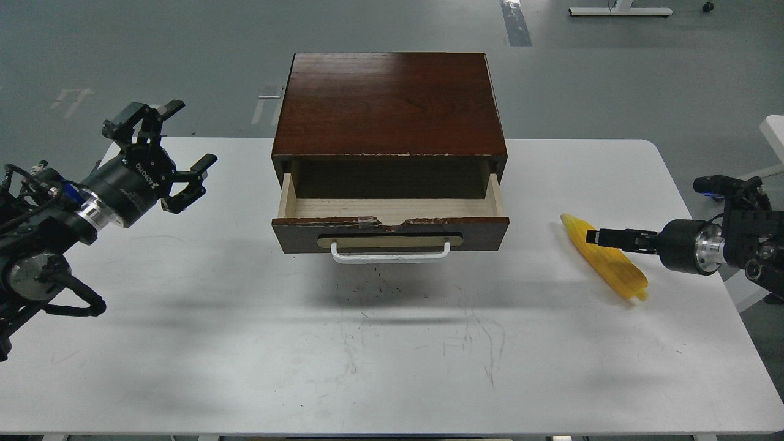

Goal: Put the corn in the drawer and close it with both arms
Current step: 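Lower the right gripper onto the yellow corn cob and grasp it, then lift the corn cob with the right gripper and carry it over the drawer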

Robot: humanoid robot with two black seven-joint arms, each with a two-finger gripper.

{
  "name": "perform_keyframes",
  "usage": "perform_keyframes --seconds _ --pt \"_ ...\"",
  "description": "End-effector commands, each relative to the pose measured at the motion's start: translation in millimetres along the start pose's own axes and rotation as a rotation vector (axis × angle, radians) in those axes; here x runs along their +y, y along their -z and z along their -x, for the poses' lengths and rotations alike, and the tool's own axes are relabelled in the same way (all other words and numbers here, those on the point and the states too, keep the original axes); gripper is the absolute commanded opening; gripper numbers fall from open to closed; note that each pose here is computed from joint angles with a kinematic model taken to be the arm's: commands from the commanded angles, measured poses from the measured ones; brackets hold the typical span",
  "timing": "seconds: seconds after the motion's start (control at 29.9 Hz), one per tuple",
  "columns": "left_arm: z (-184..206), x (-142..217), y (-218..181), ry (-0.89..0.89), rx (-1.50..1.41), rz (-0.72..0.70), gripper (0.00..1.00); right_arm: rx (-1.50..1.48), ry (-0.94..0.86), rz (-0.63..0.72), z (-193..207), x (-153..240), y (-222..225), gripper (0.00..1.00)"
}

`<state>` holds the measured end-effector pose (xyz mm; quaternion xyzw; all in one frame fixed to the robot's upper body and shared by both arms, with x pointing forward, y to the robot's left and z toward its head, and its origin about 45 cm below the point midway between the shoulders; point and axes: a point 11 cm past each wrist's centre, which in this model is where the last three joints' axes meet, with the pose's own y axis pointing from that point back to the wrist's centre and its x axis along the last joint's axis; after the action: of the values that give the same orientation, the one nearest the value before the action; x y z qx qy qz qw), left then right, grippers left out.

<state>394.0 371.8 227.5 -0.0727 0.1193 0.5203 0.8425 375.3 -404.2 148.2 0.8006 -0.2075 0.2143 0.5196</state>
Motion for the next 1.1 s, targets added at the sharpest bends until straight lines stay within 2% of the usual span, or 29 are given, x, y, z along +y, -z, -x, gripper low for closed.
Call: perform_keyframes --seconds 0.0,0.17,0.33,0.43,0.5,0.57,0.63,0.67,0.7,0.84,1.07 --pt "0 0 0 0.001 -0.002 0.0 1.0 0.021 0.032 0.0 8 -9 4 1.0" --pt "1 -1 0 0.002 -0.001 -0.001 1.0 0.041 0.046 0.018 10 -8 0 0.99" --pt "1 0 2 0.003 0.001 -0.004 1.0 0.055 0.07 0.029 15 -8 -3 0.92" --pt "1 -1 1 0.004 0.0 -0.003 1.0 0.055 0.075 0.031 17 -8 -4 0.77" --pt "1 -1 1 0.004 0.0 -0.003 1.0 0.058 0.078 0.035 17 -7 -5 0.6" --pt "1 -1 1 0.005 -0.001 -0.004 1.0 0.061 0.086 0.038 20 -7 -6 0.52" --pt "1 0 1 0.003 -0.001 -0.003 1.0 0.066 0.096 0.041 22 -7 -7 0.38" --pt "1 0 1 0.003 -0.001 -0.003 1.0 0.066 0.097 0.042 23 -7 -7 0.27" --pt "1 0 1 0.003 -0.001 -0.003 1.0 0.067 0.094 0.043 21 -6 -7 0.23" --pt "2 0 1 0.01 -0.008 -0.007 1.0 0.082 0.071 0.027 6 -4 1 0.23" --pt "3 0 0 0.019 -0.023 -0.014 1.0 0.208 -0.091 -0.072 -93 25 65 0.23"
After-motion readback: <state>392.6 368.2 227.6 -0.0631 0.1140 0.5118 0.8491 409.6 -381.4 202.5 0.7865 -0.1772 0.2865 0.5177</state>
